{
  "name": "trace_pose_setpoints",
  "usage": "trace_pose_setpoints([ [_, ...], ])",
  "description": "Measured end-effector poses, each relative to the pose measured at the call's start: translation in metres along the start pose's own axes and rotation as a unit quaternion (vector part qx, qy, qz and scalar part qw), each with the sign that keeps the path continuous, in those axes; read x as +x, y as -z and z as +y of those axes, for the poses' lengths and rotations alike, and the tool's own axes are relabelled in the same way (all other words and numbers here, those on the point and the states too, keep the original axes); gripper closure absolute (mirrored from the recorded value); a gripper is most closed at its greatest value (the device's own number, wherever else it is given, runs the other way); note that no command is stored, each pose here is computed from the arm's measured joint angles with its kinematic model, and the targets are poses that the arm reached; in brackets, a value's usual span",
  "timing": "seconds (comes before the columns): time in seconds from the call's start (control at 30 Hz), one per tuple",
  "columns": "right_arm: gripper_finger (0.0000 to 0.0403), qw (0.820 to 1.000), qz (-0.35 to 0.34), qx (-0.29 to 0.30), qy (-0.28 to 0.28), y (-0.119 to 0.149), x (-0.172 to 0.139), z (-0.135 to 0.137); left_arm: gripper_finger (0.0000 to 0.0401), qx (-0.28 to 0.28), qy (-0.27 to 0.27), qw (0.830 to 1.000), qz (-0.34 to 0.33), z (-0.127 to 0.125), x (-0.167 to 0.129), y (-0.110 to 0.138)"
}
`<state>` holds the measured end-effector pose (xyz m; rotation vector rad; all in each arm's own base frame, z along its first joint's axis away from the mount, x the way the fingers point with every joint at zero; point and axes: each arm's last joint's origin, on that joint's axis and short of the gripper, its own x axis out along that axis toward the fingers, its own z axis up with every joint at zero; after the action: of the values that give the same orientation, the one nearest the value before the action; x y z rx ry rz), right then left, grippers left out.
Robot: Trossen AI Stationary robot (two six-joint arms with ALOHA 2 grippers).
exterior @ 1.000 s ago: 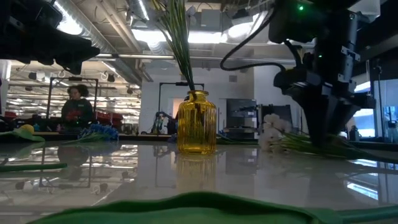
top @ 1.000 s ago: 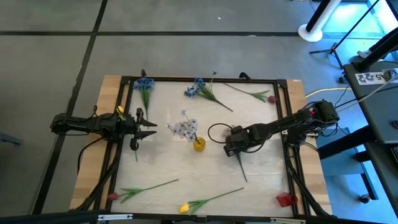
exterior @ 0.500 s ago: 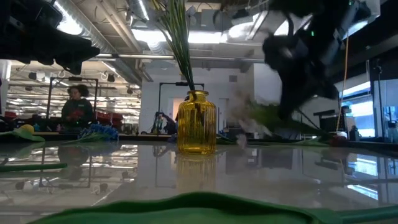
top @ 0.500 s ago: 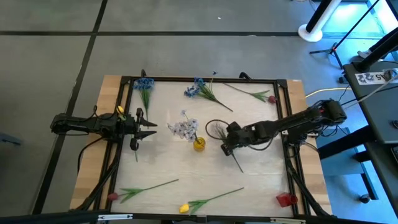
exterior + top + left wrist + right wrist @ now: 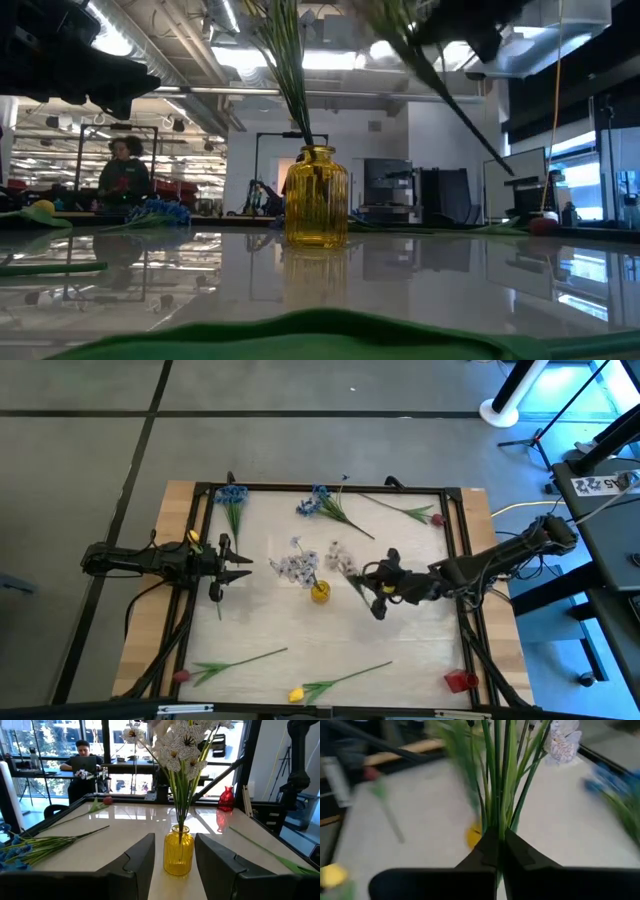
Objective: Sort flowers into vase by color
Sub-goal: Put the white flower into the yellow vase
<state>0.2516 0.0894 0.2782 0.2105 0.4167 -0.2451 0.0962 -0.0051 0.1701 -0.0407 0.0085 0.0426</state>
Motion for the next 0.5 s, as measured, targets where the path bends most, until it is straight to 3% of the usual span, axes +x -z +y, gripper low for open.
trace_pose_setpoints([
  [0.23,0.0401,0.99,-0.081,-0.076,-0.088,-0.008,-0.012,0.026,0.0266,0.0,0.0,1.0,0.0,0.0,0.0,0.0],
  [0.5,0.0402,0.964,-0.163,-0.065,-0.199,0.023,-0.009,0.022,0.0266,0.0,0.0,1.0,0.0,0.0,0.0,0.0],
])
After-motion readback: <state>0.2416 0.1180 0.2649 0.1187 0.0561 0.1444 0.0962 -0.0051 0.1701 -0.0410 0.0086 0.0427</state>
